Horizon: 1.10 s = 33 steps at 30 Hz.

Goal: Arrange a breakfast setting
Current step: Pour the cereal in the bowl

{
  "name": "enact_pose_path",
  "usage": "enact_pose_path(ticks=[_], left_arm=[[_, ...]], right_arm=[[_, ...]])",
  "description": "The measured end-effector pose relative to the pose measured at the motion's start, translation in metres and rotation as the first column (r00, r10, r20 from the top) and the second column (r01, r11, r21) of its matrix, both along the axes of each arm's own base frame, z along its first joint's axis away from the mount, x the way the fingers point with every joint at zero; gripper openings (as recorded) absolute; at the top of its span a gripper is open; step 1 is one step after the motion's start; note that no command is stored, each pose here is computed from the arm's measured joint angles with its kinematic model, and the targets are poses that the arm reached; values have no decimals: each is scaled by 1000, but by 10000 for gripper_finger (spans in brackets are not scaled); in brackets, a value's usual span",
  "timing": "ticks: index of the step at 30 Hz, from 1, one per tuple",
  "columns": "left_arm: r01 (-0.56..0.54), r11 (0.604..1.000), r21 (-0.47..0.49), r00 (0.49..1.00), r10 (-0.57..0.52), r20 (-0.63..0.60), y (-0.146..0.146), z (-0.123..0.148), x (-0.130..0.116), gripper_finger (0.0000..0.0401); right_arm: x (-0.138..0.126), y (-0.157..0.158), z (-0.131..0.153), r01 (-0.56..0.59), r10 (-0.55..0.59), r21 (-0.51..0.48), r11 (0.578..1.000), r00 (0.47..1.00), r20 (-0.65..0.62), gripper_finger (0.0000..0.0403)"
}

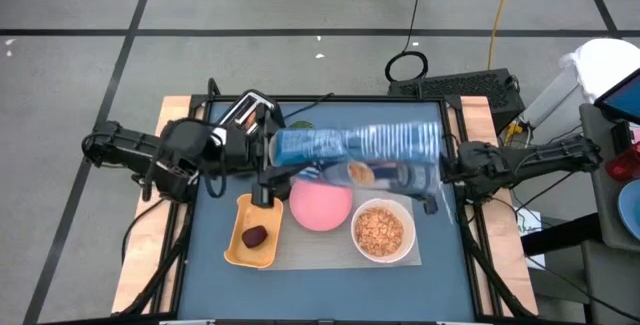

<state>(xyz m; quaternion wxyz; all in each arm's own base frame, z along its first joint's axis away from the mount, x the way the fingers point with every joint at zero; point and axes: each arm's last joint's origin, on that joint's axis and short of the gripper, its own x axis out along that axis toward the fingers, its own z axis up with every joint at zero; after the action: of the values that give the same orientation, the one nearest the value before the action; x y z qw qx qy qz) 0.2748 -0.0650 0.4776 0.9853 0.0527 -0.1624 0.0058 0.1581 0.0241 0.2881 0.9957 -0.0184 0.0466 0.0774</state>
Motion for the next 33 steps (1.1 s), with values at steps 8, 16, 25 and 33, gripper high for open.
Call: enact_pose_path(ticks=[8, 16, 25, 33], left_arm=[[-53, 999, 3, 996, 53, 68, 13, 6, 0, 238], [-68, 998, -2, 995, 68, 71, 18, 7, 1, 238], [-65, 998, -3, 995, 65, 70, 17, 7, 1, 238], [-63, 998, 1, 996, 63, 68, 17, 6, 1, 238]], right_arm=[[20, 3, 0, 36, -8, -61, 997, 917, 398, 222], [38, 2, -5, 157, -121, -31, 987, 860, 497, 222], [53, 3, -14, 190, -141, -37, 981, 834, 533, 222], [54, 4, -13, 140, -89, -45, 989, 813, 575, 222]])
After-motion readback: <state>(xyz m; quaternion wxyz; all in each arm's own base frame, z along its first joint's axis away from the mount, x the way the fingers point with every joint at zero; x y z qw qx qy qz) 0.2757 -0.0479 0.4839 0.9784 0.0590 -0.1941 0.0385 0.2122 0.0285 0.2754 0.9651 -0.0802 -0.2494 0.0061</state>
